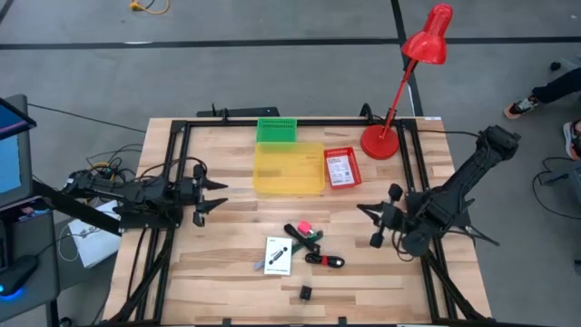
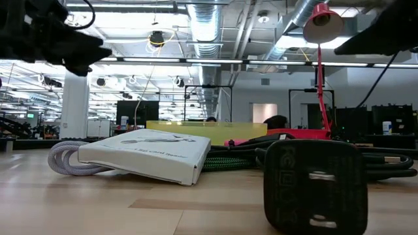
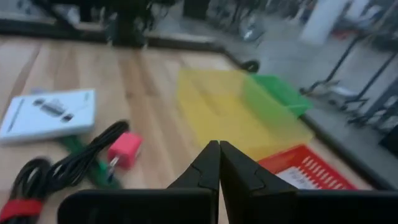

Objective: Pick and place items into bin
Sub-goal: Put the white card reader box into the red bin

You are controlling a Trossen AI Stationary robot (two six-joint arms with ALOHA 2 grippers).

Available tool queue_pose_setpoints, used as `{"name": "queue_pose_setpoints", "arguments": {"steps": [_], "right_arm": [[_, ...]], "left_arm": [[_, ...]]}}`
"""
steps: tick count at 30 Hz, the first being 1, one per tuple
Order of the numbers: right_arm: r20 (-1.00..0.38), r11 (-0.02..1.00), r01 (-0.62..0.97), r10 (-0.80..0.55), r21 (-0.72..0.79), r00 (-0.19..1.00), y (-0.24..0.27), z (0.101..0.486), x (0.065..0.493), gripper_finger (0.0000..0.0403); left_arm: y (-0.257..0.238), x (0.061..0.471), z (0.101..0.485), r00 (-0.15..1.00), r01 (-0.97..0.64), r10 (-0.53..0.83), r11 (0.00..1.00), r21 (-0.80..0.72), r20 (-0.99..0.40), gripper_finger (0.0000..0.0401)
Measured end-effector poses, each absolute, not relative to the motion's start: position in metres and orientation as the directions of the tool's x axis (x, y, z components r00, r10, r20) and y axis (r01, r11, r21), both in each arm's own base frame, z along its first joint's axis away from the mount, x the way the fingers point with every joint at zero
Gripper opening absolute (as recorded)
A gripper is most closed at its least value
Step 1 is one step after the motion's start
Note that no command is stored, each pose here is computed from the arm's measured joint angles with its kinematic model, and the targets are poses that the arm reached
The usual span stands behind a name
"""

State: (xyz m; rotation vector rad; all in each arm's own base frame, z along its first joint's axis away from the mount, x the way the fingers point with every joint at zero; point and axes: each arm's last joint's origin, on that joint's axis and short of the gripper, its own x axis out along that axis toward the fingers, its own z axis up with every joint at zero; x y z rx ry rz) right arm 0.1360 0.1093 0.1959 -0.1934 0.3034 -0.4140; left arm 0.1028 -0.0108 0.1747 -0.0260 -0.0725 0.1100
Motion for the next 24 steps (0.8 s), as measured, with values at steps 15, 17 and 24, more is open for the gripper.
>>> {"name": "queue_pose_setpoints", "arguments": {"steps": [15, 17, 24], "right_arm": [[0.0, 0.749, 0.61, -0.632, -0.257, 0.775, 0.108, 0.195, 0.125, 0.0], [-0.007, 0.748, 0.619, -0.639, -0.241, 0.769, 0.105, 0.197, 0.127, 0.0], [-0.032, 0.776, 0.59, -0.611, -0.222, 0.791, 0.107, 0.197, 0.127, 0.0]], "left_arm": [[-0.001, 0.1, 0.179, 0.901, -0.414, 0.428, 0.898, -0.146, 0.076, 0.0185], [-0.002, 0.1, 0.179, 0.904, -0.401, 0.42, 0.897, -0.186, 0.078, 0.0185], [-0.009, 0.102, 0.18, 0.978, -0.17, 0.193, 0.959, -0.227, 0.084, 0.0185]]}}
